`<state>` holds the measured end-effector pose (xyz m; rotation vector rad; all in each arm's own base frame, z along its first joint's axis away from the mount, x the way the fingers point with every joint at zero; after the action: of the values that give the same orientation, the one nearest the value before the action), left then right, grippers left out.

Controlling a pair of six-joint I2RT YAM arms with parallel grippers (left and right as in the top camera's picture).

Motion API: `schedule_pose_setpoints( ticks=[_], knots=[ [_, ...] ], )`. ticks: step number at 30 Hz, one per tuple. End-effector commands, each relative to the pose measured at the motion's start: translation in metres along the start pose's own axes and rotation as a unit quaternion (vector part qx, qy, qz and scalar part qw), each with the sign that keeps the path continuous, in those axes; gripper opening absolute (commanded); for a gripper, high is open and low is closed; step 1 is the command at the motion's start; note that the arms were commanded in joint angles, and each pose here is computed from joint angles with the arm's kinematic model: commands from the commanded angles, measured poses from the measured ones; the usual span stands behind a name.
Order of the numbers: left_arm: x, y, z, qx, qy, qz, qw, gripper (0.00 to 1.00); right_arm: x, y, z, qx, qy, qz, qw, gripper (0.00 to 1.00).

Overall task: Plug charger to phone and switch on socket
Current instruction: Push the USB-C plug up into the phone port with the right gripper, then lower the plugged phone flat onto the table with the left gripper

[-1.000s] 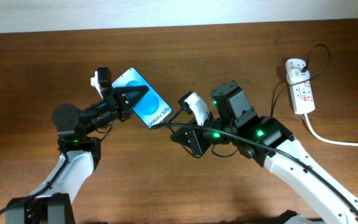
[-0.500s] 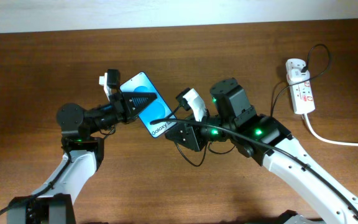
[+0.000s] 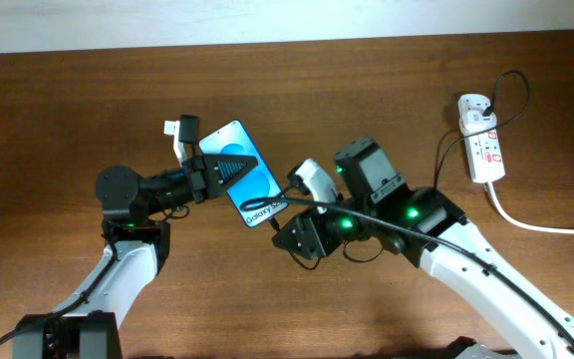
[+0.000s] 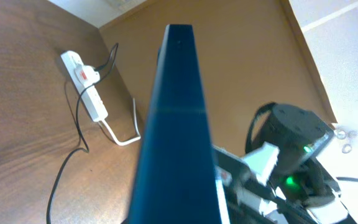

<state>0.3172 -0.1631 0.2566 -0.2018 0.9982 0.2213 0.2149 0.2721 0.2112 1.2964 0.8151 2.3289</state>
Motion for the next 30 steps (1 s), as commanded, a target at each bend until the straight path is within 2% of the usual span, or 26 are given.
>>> schedule_pose_setpoints(
  ticks=[1,3,7,11,20,24,28,30],
  knots=[
    [-0.005,0.000,0.004,-0.014,-0.032,0.001,0.999,0.00,-0.002,-0.007,0.001,-0.007,0.033,-0.052,0.998,0.49],
    [-0.005,0.000,0.004,-0.014,-0.032,0.001,0.999,0.00,-0.009,-0.008,0.006,-0.021,0.043,-0.087,0.995,0.48],
    [-0.006,0.000,-0.001,0.002,-0.032,-0.005,0.999,0.00,-0.009,-0.005,0.027,-0.065,0.064,-0.099,0.991,0.23],
    [-0.006,0.000,-0.001,0.002,-0.030,-0.004,1.000,0.00,-0.007,-0.005,0.032,-0.074,0.069,-0.095,0.990,0.04],
    [-0.008,0.000,-0.008,0.022,-0.006,-0.011,1.000,0.00,0.005,-0.002,0.055,-0.123,0.096,-0.078,0.985,0.04],
    [-0.012,0.001,-0.018,0.055,-0.006,-0.023,0.998,0.00,0.011,0.001,0.067,-0.149,0.113,-0.069,0.980,0.04],
    [-0.013,0.001,-0.020,0.061,-0.006,-0.025,0.998,0.00,0.011,0.001,0.067,-0.148,0.112,-0.070,0.980,0.05],
    [-0.014,0.002,-0.023,0.071,-0.012,-0.029,0.997,0.00,0.012,0.002,0.069,-0.153,0.114,-0.068,0.979,0.10]
  ],
)
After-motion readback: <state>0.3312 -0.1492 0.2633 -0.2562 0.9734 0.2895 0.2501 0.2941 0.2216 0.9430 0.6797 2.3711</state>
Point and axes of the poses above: each gripper's point midway between its finger pads, its own y axis back along the fingers, its own x axis along the line the jaws close on, z = x × y, the point moved 1 cm from there along y, back along the fingers, and after that the axes turned 4 degrees about -y, right-handed, at the moved point
